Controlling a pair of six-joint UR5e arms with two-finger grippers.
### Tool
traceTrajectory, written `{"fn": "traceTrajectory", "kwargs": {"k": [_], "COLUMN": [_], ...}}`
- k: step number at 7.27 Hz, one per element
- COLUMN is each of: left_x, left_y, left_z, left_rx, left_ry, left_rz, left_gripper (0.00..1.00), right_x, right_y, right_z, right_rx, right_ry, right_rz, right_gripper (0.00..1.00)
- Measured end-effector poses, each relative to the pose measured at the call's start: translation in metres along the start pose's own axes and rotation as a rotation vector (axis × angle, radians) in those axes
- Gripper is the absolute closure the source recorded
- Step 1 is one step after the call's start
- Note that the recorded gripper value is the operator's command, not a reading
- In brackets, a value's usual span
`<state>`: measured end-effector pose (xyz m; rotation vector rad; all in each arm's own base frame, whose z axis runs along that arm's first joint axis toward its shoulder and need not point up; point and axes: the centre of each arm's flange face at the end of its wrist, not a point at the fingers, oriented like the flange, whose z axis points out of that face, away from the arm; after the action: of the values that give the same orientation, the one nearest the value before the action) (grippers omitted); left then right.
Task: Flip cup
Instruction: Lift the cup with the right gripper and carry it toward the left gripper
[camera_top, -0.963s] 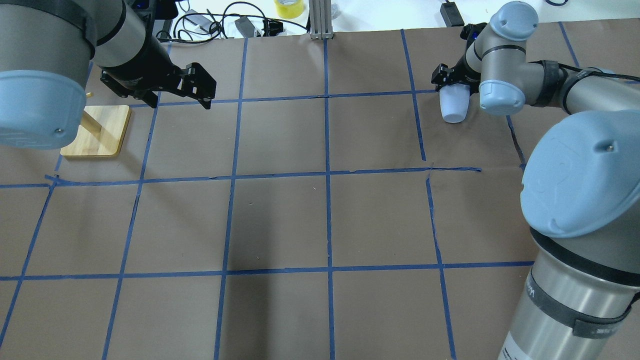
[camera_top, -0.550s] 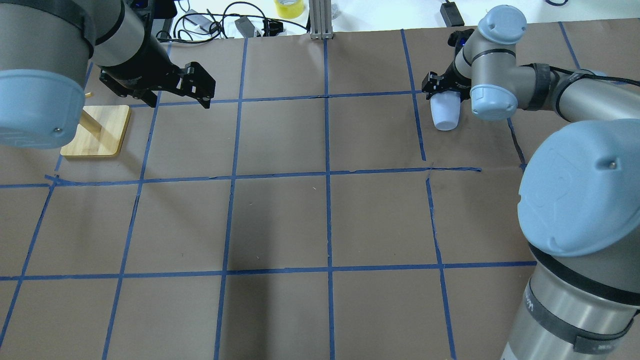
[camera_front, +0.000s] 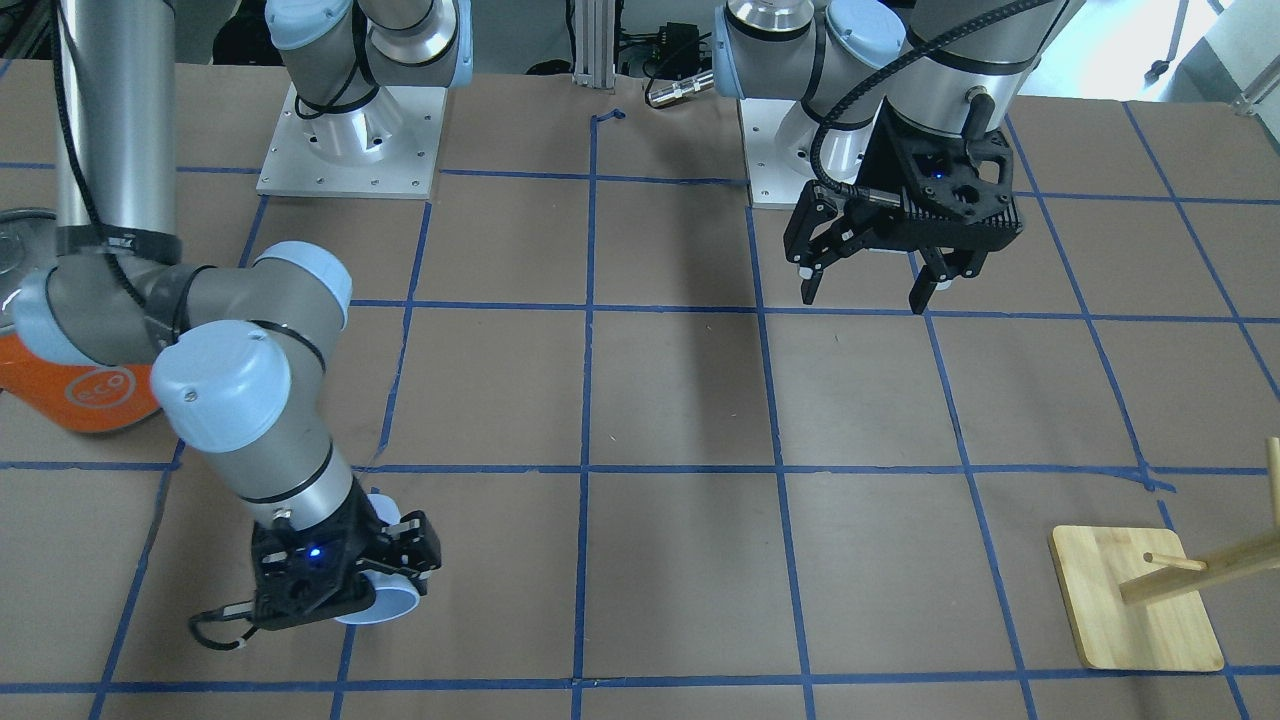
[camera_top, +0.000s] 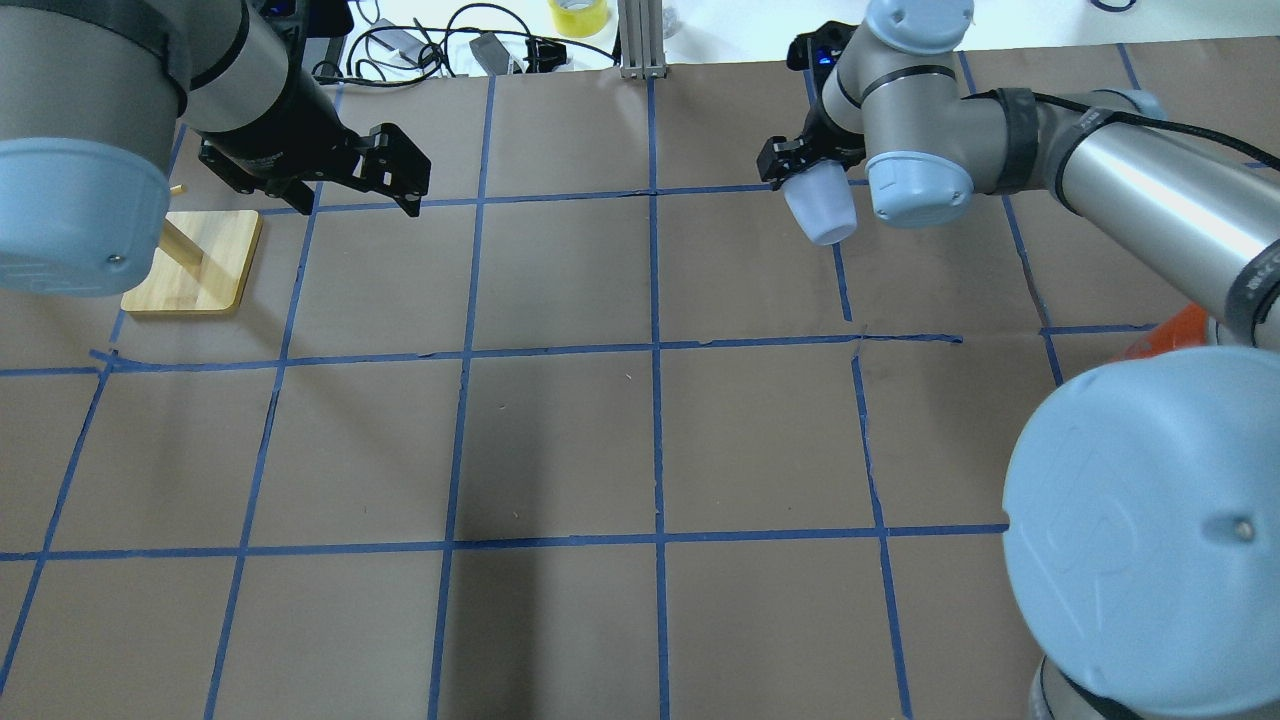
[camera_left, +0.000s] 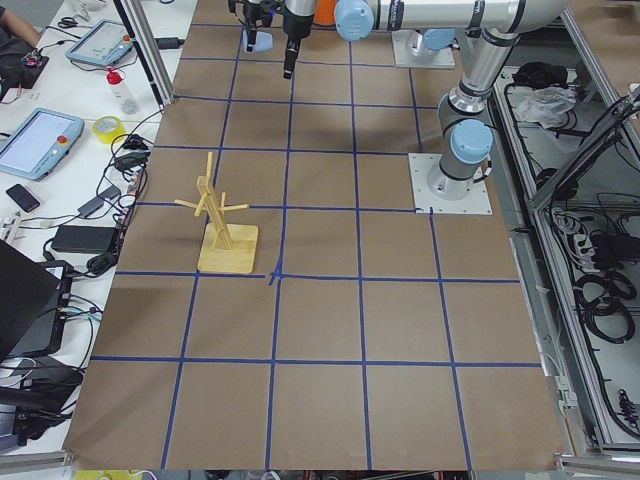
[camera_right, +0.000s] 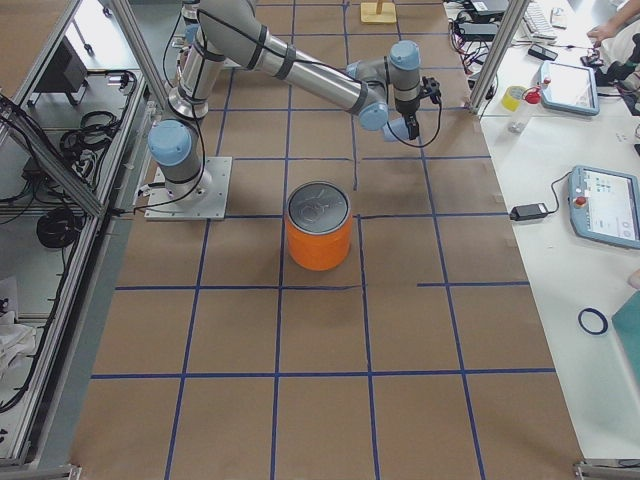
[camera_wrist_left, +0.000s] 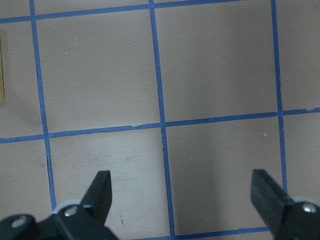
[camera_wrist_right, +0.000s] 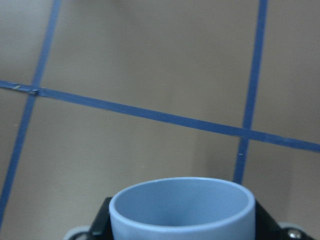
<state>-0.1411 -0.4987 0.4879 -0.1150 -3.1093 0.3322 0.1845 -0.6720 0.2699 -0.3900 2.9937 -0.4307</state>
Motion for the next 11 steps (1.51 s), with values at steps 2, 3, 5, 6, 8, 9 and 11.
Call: {"fn": "traceTrajectory", "kwargs": {"k": [2, 3, 5, 6, 8, 9, 11], "left_x": [0.000, 0.000, 0.000, 0.000, 0.000, 0.000, 0.000], "left_y": [0.000, 0.000, 0.000, 0.001, 0.001, 0.001, 0.001], "left_z": [0.000, 0.000, 0.000, 0.000, 0.000, 0.000, 0.000], "left_rx": [0.000, 0.000, 0.000, 0.000, -0.002, -0.002, -0.002], "left_ry": [0.000, 0.000, -0.001, -0.001, -0.001, -0.001, -0.001], "left_rz": [0.000, 0.000, 0.000, 0.000, 0.000, 0.000, 0.001], "left_gripper": [0.00, 0.00, 0.00, 0.00, 0.00, 0.00, 0.00], "right_x": [-0.044, -0.060, -0.107, -0.134, -0.165, -0.174, -0.186], "right_y": [0.004, 0.005, 0.016, 0.023, 0.029, 0.031, 0.034], "right_z": [-0.003, -0.004, 0.000, 0.003, 0.008, 0.014, 0.030], "right_rx": [-0.017, -0.017, -0.045, -0.054, -0.032, -0.020, 0.018], "right_ry": [-0.057, -0.082, -0.058, -0.031, -0.064, -0.089, -0.144], "right_rz": [-0.107, -0.172, -0.313, -0.376, -0.586, -0.736, -1.007], "right_gripper": [1.00, 1.00, 1.00, 1.00, 1.00, 1.00, 1.00]}}
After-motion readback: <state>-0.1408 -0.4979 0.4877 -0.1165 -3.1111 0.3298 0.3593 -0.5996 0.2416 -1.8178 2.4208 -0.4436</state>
